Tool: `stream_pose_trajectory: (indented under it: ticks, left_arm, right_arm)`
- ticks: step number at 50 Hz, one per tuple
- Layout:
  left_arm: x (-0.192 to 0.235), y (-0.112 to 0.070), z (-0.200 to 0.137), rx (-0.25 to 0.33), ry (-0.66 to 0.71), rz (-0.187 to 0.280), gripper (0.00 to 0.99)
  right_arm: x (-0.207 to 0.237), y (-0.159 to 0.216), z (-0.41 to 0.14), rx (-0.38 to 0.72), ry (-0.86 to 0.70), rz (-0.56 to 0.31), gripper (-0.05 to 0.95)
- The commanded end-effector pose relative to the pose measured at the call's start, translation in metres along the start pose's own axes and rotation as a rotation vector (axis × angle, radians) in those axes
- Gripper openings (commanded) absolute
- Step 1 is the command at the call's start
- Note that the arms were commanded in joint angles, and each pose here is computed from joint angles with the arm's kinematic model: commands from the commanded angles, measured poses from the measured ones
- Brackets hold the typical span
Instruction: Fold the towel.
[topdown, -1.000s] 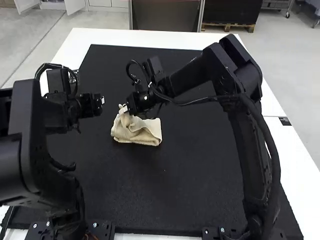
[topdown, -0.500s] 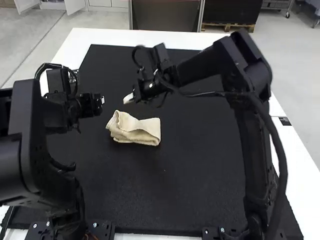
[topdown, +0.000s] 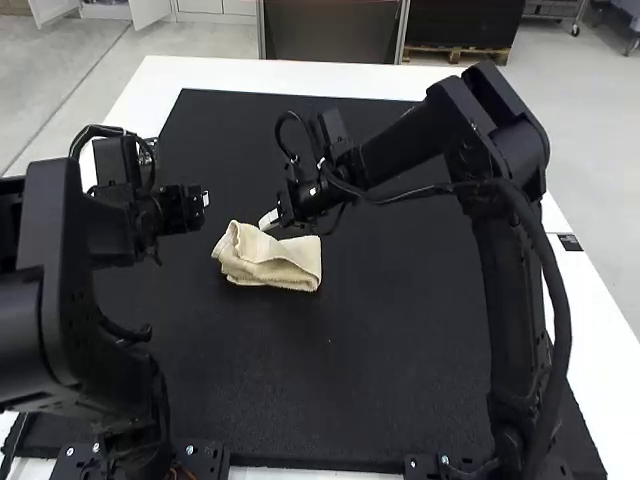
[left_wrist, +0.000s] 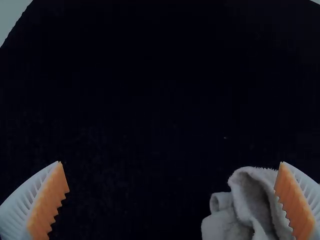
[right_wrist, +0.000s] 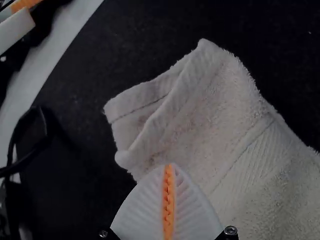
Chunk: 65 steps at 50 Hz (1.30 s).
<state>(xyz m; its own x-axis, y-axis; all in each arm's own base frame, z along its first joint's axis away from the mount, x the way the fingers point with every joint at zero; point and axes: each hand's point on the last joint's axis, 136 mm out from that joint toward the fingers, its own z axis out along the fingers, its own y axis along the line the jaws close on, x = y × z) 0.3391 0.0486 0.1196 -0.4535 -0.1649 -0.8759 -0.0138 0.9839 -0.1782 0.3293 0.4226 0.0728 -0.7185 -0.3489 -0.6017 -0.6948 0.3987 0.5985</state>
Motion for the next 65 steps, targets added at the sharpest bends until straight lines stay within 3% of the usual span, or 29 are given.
stream_pose_trajectory:
  ticks: [1,46,53,65]
  left_arm:
    - [-0.006,-0.001,-0.004,0.006,-0.025,-0.001,0.970]
    - [-0.015,-0.004,-0.007,0.014,-0.056,0.012,0.970]
    - [-0.024,-0.005,-0.007,0.015,-0.074,0.011,0.970]
    - [-0.068,-0.011,-0.011,0.028,-0.138,0.018,0.970]
  right_arm:
    - [0.003,0.008,0.010,-0.032,0.006,-0.023,-0.02]
    - [0.055,-0.017,0.069,-0.078,0.061,0.001,-0.02]
    - [0.022,-0.002,0.050,-0.090,-0.001,-0.008,-0.02]
    - [-0.067,0.022,-0.032,-0.090,-0.201,-0.031,-0.02]
